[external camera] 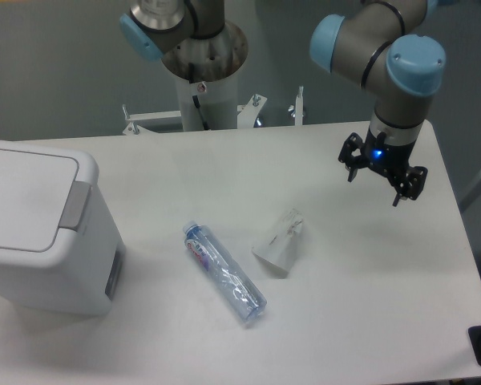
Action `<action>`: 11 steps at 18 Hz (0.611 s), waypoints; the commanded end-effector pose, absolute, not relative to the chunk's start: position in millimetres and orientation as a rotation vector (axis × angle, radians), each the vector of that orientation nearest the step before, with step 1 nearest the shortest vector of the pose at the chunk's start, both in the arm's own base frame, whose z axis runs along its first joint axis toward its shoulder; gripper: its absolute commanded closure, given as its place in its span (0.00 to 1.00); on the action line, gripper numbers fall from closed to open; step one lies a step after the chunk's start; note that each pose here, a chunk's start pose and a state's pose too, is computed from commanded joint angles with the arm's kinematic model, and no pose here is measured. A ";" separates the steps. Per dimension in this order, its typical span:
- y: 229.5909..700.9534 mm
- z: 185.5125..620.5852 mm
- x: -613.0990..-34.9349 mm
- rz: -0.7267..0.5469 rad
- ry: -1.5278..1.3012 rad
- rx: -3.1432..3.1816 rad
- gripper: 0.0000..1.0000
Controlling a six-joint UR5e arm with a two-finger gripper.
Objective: Open the trash can
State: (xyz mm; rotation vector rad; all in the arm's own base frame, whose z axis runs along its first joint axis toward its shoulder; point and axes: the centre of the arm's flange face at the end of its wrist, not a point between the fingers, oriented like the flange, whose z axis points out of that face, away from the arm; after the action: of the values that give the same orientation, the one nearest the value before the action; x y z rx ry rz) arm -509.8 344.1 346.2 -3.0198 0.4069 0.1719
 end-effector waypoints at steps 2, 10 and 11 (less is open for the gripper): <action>343.4 343.5 -507.9 0.163 0.407 -3.022 0.00; 359.8 342.5 -497.9 0.119 0.390 -2.936 0.00; 363.4 344.2 -496.8 0.117 0.341 -2.921 0.00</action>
State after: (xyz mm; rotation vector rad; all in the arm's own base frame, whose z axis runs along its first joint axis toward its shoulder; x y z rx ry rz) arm -496.8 363.4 344.2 -2.9208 0.3409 0.1168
